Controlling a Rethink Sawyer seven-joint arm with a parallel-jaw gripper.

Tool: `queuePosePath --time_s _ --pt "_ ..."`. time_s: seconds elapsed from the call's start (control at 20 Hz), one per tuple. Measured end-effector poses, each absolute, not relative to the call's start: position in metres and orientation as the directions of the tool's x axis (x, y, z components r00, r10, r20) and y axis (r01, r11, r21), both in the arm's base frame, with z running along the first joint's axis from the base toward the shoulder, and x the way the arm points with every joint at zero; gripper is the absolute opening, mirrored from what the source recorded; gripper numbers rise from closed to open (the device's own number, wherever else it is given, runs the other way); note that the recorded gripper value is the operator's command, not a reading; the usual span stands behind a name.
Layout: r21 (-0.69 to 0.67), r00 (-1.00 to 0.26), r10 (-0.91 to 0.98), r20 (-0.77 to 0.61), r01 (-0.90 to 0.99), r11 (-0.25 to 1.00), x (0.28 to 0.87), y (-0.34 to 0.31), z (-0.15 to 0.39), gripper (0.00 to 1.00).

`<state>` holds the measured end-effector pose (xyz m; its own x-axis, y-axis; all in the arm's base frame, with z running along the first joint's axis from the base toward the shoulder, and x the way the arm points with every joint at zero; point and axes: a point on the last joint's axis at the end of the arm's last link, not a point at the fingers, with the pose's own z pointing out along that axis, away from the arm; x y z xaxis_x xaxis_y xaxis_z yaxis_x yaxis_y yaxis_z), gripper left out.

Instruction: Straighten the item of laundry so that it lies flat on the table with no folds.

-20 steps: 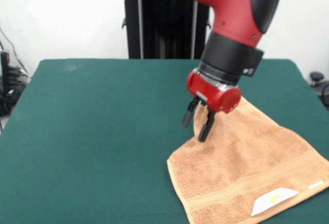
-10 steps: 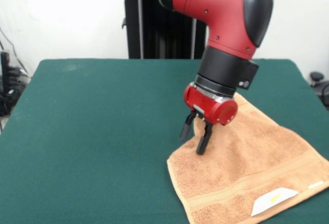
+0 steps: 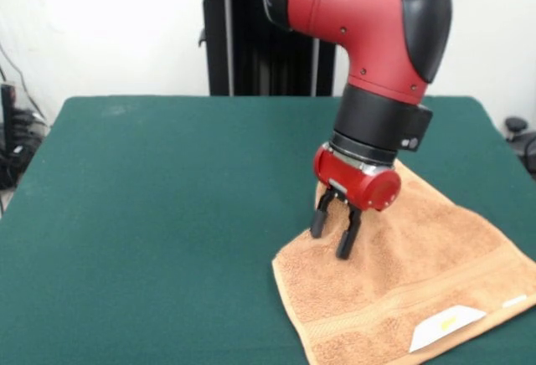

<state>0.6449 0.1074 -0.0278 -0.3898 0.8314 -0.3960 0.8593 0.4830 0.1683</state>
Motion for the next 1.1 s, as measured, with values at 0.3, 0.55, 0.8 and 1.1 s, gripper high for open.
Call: queuePosePath --time_s 0.3,0.55,0.8,1.1 --pt "0.15 -0.409 0.824 -0.392 0.855 0.496 0.636 0.116 -0.043 1.0" --pt "0.135 -0.42 0.806 -0.417 0.848 0.512 0.631 0.124 -0.042 1.0" --pt "0.118 -0.435 0.784 -0.442 0.839 0.532 0.625 0.133 -0.042 0.0" --pt "0.095 -0.447 0.765 -0.465 0.833 0.545 0.618 0.135 -0.046 0.0"
